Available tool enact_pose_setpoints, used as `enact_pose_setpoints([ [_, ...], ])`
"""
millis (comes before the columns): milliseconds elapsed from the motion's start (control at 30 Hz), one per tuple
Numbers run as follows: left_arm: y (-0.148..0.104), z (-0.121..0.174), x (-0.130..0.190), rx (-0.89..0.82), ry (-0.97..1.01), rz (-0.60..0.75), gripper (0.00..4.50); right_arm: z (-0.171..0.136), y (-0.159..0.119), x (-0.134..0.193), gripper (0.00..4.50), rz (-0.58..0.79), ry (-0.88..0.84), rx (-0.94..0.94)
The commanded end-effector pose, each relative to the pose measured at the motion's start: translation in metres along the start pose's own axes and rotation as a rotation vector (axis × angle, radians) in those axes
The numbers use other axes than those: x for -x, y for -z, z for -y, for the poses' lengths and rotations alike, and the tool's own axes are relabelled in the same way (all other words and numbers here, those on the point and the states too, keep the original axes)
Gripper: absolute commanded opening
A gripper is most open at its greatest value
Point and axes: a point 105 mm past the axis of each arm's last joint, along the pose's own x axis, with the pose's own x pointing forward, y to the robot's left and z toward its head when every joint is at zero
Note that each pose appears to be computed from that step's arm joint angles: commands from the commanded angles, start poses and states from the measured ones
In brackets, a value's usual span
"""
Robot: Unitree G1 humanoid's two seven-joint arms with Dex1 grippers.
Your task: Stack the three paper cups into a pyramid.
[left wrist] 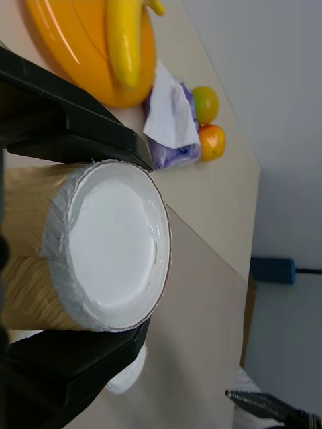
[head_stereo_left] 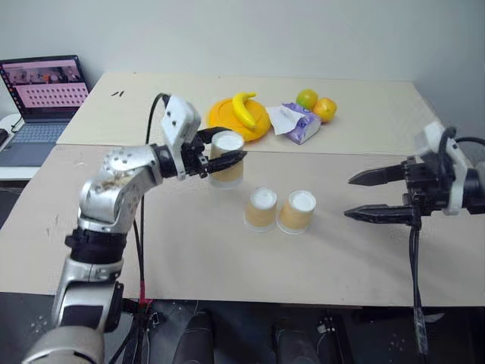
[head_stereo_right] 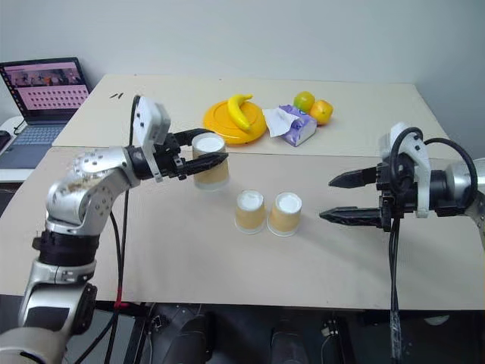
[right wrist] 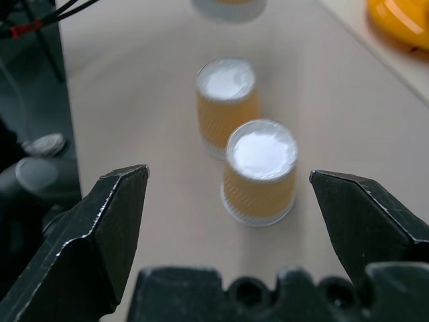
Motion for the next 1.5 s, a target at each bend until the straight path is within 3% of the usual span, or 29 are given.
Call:
enact_pose_setpoints([
  [33, -0.017, 0.003, -0.011, -0.035, 0.083, 0.010, 3.15, 0.009, 0.000, 0.017, 4.50, 0.071, 0.124, 0.033],
  [267, -0.019, 0.007, -0.041, -0.052, 0.140, 0.010, 3.15, 0.005, -0.021, 0.026, 4.50, 0.297, 0.202, 0.036],
  [400, -0.016, 0.009, -0.058, -0.070, 0.129, 0.019, 3.15, 0.000, -0.027, 0.026, 4.50, 0.351, 0.204, 0.027],
  [667, -0.030, 0.015, -0.081, -0.072, 0.149, 0.068, 3.15, -0.004, -0.027, 0.021, 4.50, 0.368, 0.212, 0.021],
  [867, -0.035, 0.038, -0.087, -0.031, 0.240, 0.077, 3.15, -0.014, -0.029, 0.010, 4.50, 0.398, 0.157, 0.010],
  [1067, -0.019, 0.050, -0.081, 0.031, 0.279, 0.041, 3.15, -0.010, -0.022, 0.003, 4.50, 0.360, 0.144, 0.002],
  [1500, -0.008, 0.051, -0.075, 0.032, 0.231, 0.027, 3.15, -0.006, -0.026, -0.005, 4.50, 0.334, 0.104, 0.021],
])
